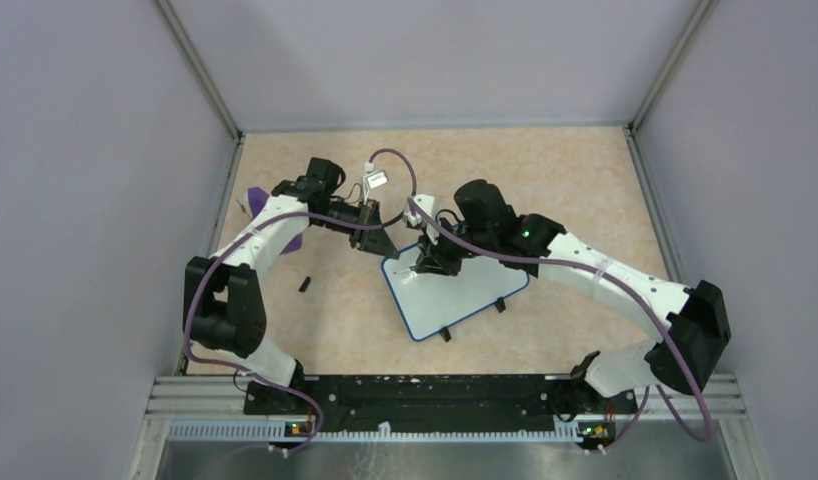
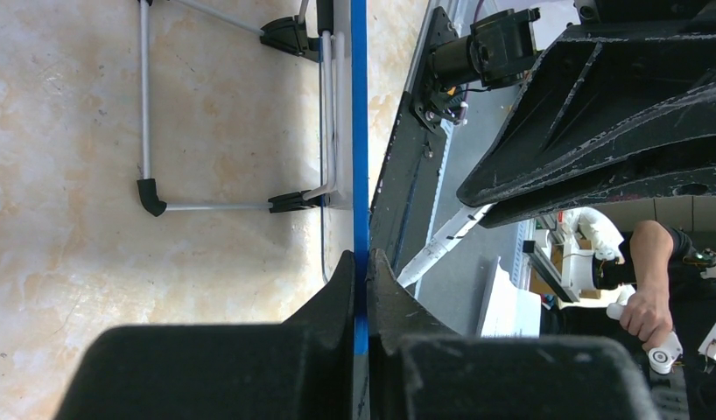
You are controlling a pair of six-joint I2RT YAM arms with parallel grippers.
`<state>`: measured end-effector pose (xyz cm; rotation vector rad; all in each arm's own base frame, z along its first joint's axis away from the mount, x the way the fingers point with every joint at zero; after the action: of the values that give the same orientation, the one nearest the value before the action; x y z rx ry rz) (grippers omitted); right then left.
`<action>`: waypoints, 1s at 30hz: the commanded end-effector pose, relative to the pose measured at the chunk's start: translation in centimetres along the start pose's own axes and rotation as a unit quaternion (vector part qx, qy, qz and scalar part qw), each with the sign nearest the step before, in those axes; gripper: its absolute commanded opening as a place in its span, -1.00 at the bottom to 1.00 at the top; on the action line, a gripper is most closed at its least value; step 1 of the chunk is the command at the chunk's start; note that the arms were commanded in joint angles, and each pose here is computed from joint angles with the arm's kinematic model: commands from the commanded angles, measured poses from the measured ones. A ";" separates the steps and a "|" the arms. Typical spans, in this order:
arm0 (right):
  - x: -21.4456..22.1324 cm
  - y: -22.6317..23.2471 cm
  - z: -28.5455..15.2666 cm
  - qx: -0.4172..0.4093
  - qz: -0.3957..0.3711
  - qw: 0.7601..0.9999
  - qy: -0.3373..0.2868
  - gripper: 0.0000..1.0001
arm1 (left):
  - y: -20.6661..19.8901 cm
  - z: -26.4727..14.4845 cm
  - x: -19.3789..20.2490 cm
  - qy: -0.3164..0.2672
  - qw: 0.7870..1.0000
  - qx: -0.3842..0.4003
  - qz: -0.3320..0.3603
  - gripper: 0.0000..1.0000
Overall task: Write a sentence on the whiteboard
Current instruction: Hold the whiteboard on the whiteboard stand, then write a sentence on the whiteboard.
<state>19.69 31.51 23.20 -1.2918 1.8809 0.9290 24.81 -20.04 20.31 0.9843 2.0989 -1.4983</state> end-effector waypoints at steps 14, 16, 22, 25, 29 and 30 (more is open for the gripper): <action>-3.9 0.0 0.1 0.007 -0.015 0.999 -0.047 -1.00 | -0.1 0.1 -0.5 0.001 1.000 0.006 0.026 -1.00; -3.8 -0.3 0.3 0.013 -0.014 0.999 -0.045 -1.00 | -0.1 0.1 -0.5 0.001 1.000 0.005 0.027 -1.00; -3.3 -0.5 0.6 0.017 -0.013 0.999 -0.037 -1.00 | -0.1 0.1 -0.5 0.001 1.000 0.005 0.026 -1.00; -2.8 -0.7 0.7 0.019 -0.013 0.999 -0.032 -1.00 | 0.0 0.1 -0.5 0.001 1.000 0.005 0.026 -1.00; -2.2 -0.6 0.8 0.019 -0.011 0.999 -0.024 -1.00 | -0.1 0.1 -0.5 0.002 1.000 0.005 0.027 -1.00; -2.1 -0.7 0.7 0.019 -0.011 1.000 -0.022 -1.00 | -0.1 0.1 -0.5 0.002 1.000 0.005 0.027 -1.00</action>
<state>21.00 32.32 23.46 -1.2540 1.8890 0.8973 24.78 -20.02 20.31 0.9963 2.0903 -1.4943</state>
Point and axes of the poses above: each gripper's point midway between its finger pads, its own z axis out along the fingers, its own y axis along the line the jaws close on, x = y × z, the point moved 3 cm from there along -z, back along the fingers, and after that the axes turned 10 degrees about z, right-handed, at the moved point
